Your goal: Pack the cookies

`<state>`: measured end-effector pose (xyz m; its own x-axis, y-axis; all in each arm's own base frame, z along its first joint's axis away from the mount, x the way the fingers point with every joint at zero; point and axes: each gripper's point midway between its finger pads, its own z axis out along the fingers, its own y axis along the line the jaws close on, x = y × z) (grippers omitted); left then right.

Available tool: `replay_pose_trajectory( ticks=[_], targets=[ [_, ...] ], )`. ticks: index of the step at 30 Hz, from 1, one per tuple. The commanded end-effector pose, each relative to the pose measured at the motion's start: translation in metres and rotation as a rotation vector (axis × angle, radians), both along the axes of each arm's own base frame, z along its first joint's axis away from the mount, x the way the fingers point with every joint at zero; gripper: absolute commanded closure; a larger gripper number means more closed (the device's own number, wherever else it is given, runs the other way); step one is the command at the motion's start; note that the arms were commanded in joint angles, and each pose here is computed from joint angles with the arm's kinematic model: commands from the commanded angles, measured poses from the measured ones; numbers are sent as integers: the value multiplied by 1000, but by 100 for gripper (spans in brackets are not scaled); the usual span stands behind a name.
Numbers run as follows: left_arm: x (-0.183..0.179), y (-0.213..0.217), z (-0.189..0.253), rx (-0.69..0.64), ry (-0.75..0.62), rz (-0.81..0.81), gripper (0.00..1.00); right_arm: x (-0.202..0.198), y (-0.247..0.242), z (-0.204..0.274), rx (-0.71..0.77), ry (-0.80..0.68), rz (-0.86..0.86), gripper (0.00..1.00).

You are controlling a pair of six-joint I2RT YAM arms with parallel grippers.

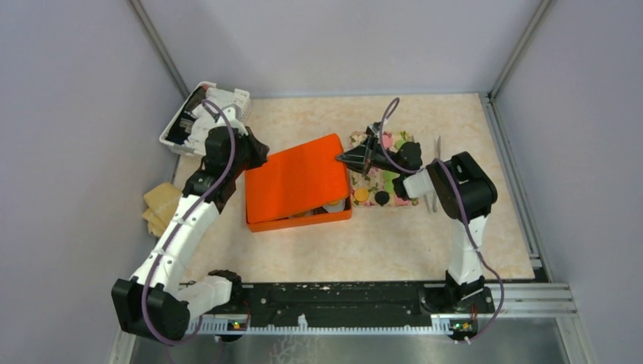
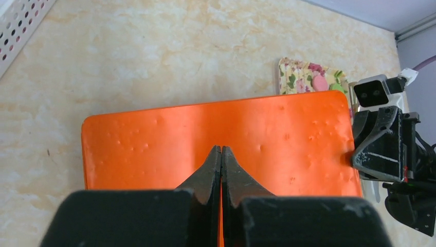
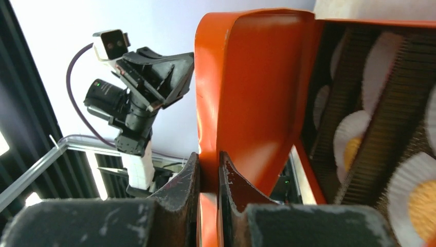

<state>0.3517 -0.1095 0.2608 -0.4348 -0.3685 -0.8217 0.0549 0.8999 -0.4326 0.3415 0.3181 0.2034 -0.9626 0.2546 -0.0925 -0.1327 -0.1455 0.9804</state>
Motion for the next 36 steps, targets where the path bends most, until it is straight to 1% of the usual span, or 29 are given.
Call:
replay_pose_trajectory(
  ticks=[1,4,7,11,18,23,30,36],
  targets=[
    [-5,6,4,-4,-36,36,100,-15,-6,37,120,-254,18,100],
    [-8,5,-5,-4,-13,34,100,-12,-4,23,105,-222,18,100],
    [-9,3,-13,-1,15,25,100,-12,-5,23,106,-222,8,100],
    [-9,1,-16,-1,27,16,100,-12,-8,44,136,-249,-7,100],
    [-10,-1,-9,-8,10,7,100,-10,-11,92,217,-295,-21,100],
    [-10,-2,-7,-9,5,4,100,-6,-9,110,251,-305,-10,100],
    [-9,-3,-10,-9,13,4,100,-6,-6,97,236,-273,1,100],
    [-9,-3,-14,-10,24,4,100,-14,14,72,210,-222,54,100]
  ],
)
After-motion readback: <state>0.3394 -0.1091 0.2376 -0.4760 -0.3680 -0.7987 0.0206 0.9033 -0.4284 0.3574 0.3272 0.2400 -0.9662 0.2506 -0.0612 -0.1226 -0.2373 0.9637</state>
